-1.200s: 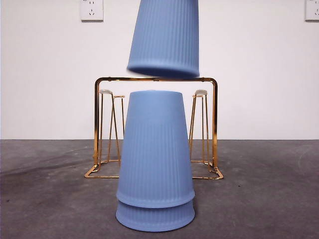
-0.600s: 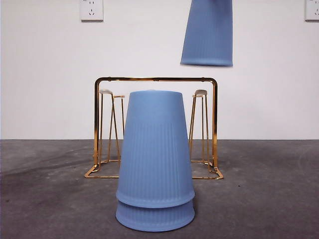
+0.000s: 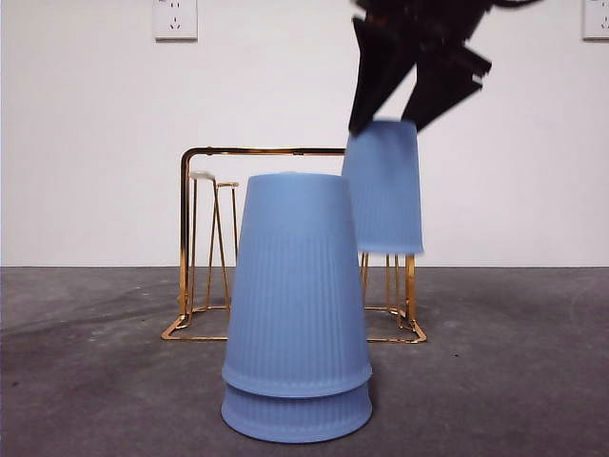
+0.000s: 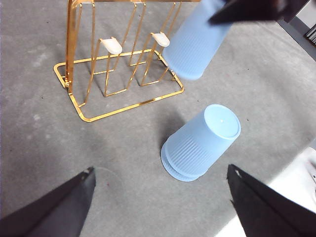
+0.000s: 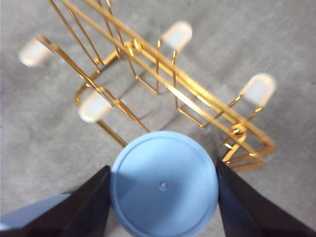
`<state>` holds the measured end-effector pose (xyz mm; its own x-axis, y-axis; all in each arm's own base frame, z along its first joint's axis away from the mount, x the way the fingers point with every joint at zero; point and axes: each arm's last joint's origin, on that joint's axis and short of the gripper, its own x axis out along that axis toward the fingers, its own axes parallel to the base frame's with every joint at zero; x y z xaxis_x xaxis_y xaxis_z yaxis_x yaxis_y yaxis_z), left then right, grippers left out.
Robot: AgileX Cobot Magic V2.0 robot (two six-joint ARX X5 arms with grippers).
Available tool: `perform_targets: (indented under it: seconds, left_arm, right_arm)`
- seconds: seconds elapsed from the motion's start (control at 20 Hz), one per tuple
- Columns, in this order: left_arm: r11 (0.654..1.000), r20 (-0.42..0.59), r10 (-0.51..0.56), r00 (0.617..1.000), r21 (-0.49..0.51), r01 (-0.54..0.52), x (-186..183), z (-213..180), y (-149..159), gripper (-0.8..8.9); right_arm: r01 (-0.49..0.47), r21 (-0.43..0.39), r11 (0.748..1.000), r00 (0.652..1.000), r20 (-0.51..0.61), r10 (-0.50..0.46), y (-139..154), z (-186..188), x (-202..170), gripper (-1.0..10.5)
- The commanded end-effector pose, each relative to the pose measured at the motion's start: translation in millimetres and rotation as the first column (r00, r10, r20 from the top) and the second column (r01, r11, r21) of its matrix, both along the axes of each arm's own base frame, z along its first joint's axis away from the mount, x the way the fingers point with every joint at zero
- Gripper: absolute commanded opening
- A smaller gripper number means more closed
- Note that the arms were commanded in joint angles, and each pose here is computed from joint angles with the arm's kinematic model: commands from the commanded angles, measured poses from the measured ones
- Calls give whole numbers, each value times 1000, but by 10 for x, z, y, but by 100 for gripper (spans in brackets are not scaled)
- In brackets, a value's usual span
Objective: Pick the top cup and place it on cupholder, pick up the mid cup and place it on cupholder, last pick the bottom cup and place it on cupholder.
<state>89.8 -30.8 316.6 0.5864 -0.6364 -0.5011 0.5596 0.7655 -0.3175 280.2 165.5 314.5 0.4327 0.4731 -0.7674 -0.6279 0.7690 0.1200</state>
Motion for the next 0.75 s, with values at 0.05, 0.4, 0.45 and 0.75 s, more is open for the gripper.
perform_targets:
  seconds: [0.05,0.4,0.45,0.75]
  left_arm:
    - [1000,32,-18,999,-2,18,-11,67,-3,424]
    - [1000,32,-18,999,-3,18,-11,67,-3,436]
    - [1000,32,-18,999,-2,18,-11,67,-3,437]
    - [1000,34,-18,999,-3,18,-10,69,-4,512]
  right_arm:
    - [-3,6,1000,1000,1,3,35,-124,31,13]
    - [11,8,1000,1000,-18,-11,28,-397,20,253]
    - [12,9,1000,1000,-18,-11,29,-395,21,321]
    - [19,36,999,999,42,-21,-34,-186,-82,384]
